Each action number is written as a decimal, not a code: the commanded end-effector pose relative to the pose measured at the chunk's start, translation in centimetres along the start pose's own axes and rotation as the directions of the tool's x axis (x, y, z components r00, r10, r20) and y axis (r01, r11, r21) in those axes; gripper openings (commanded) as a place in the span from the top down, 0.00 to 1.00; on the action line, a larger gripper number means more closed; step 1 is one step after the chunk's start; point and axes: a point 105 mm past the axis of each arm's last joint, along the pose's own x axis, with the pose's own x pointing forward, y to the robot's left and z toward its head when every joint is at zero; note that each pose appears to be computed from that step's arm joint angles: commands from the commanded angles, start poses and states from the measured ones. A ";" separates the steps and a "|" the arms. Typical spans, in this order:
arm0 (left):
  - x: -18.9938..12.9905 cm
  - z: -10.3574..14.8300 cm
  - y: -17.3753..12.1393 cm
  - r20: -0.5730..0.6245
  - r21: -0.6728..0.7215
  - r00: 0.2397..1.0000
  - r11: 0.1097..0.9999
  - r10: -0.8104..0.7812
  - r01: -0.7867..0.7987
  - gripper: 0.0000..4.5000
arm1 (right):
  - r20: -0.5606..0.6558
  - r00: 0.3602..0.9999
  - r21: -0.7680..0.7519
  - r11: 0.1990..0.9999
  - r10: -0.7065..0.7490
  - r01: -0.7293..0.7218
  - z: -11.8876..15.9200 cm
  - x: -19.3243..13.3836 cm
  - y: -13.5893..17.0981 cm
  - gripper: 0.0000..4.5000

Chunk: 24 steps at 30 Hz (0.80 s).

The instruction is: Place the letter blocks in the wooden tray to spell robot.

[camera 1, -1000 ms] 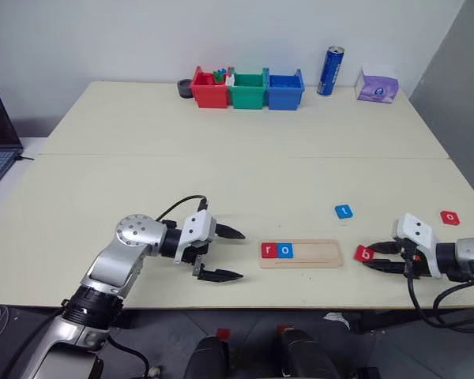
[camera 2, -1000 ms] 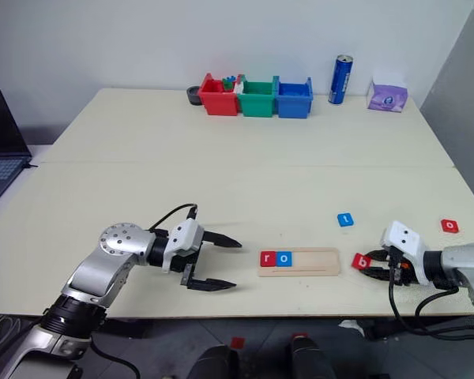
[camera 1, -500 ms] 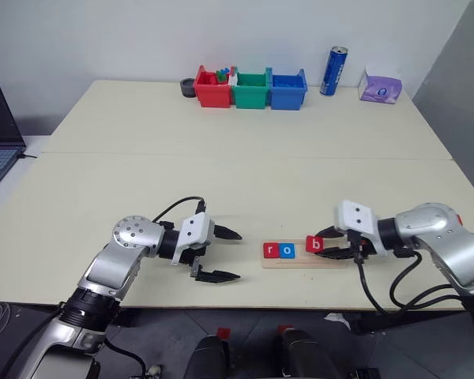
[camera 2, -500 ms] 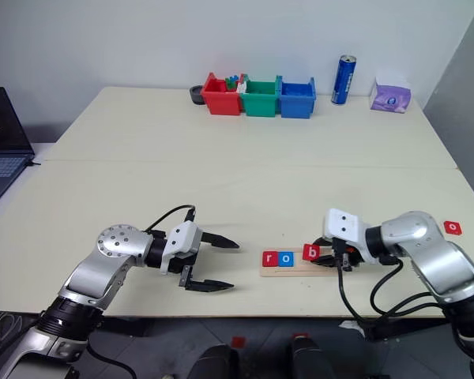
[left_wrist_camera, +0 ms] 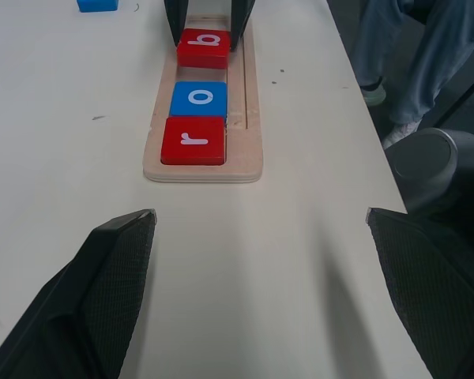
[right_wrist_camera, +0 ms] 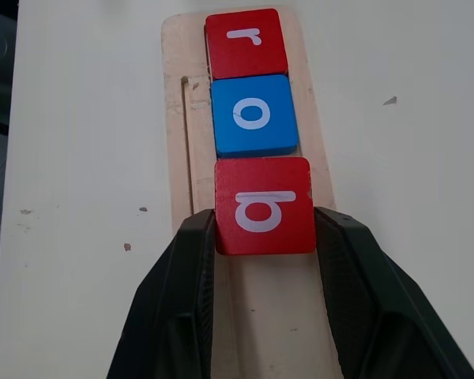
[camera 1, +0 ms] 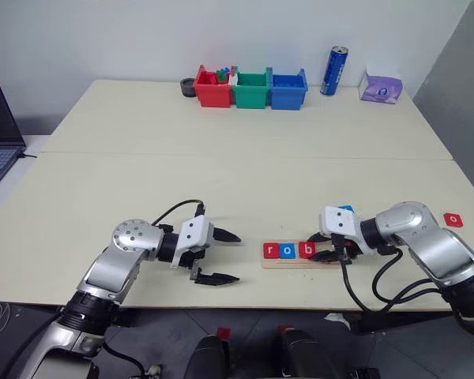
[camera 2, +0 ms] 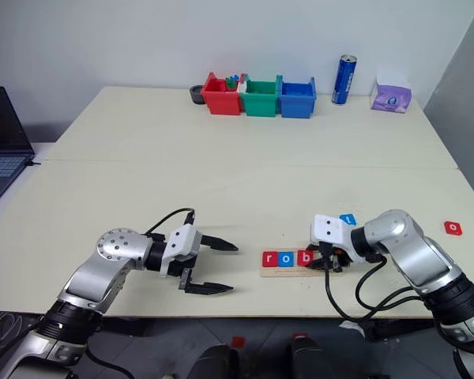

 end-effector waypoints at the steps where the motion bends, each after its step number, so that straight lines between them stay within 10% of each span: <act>1: -0.2 0.9 0.1 0.003 0.050 1.000 0.999 0.008 -0.008 0.00 | 0.003 1.000 -0.052 0.999 -0.002 0.002 0.9 -0.3 -0.5 0.68; 24: 0.0 1.2 -0.1 0.008 0.049 1.000 0.999 0.010 -0.010 0.00 | -0.015 0.999 -0.089 0.996 0.031 -0.032 1.2 0.1 -0.2 0.68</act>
